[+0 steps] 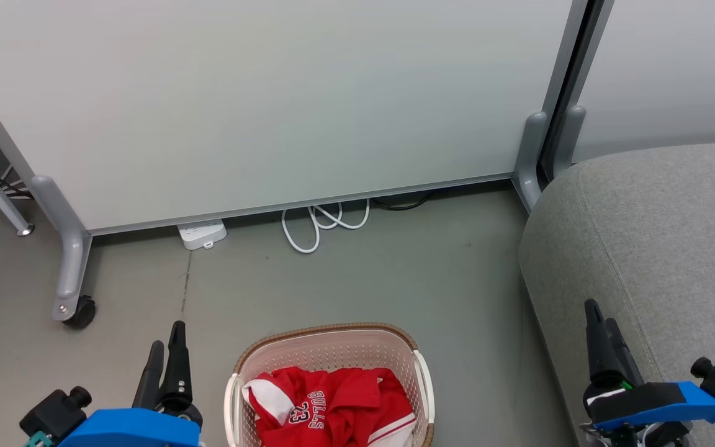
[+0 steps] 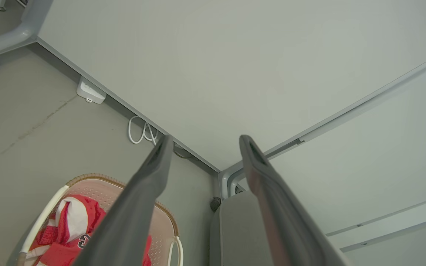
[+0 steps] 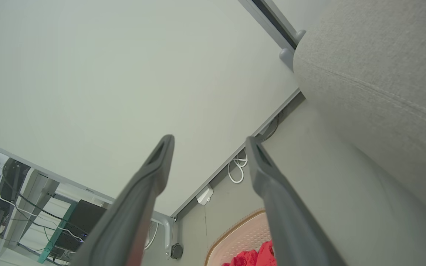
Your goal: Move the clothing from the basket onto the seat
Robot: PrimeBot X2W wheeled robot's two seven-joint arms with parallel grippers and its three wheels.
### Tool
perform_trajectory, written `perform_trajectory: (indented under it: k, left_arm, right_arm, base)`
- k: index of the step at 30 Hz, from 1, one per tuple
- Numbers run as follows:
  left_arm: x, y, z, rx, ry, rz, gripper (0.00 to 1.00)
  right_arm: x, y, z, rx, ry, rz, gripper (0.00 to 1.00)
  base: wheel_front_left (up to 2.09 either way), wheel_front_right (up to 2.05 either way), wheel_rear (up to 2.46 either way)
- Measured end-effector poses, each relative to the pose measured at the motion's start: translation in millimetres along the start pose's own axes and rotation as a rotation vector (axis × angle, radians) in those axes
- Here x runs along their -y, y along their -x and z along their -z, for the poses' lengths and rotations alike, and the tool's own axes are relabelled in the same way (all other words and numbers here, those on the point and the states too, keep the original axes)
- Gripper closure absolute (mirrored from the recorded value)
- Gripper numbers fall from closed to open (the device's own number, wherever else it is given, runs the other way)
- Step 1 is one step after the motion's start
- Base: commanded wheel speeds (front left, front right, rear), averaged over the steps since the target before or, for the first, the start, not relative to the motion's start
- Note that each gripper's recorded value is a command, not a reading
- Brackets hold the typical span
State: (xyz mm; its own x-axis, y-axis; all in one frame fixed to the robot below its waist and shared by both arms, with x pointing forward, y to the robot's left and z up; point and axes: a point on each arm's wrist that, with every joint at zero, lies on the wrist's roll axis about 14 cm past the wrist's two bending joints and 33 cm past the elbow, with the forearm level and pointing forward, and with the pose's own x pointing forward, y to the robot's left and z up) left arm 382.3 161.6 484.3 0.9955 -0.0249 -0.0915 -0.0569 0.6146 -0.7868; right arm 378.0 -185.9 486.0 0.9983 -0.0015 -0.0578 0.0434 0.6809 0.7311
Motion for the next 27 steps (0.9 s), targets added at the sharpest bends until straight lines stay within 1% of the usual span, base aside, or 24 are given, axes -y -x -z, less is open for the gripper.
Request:
perform_trajectory:
  k: [5,10,13,14,17,18,27]
  left_arm:
    - [4.5,-0.5,3.1,-0.002,-0.089,0.017,0.0]
    - [6.3,-0.7,2.5,0.007,-0.153,0.024,0.0]
    - [7.0,-0.9,2.1,0.01,-0.179,0.026,0.0]
    - [8.1,-0.9,2.5,0.012,-0.205,0.031,0.0]
    - [9.8,-0.8,3.4,0.013,-0.228,0.038,0.0]
    - [11.1,-0.8,4.4,0.013,-0.252,0.044,0.0]
    - [17.8,-2.6,3.8,0.03,-0.356,0.068,0.0]
  right_arm:
    - [-3.2,-0.7,-1.2,0.001,0.087,-0.013,0.0]
    - [-7.0,-1.1,-1.4,0.0,0.159,-0.028,0.0]
    - [-8.6,-1.2,-1.8,0.003,0.183,-0.034,0.0]
    - [-9.9,-1.3,-1.9,0.004,0.211,-0.039,0.0]
    - [-10.9,-1.5,-1.7,0.003,0.235,-0.043,0.0]
    - [-12.1,-1.6,-2.1,0.004,0.266,-0.048,0.0]
    - [-16.5,-1.4,-0.5,0.001,0.37,-0.067,0.0]
  base:
    - [0.0,0.0,0.0]
    - [0.0,0.0,0.0]
    - [0.0,0.0,0.0]
    - [0.0,0.0,0.0]
    - [0.0,0.0,0.0]
    - [0.0,0.0,0.0]
    - [0.0,0.0,0.0]
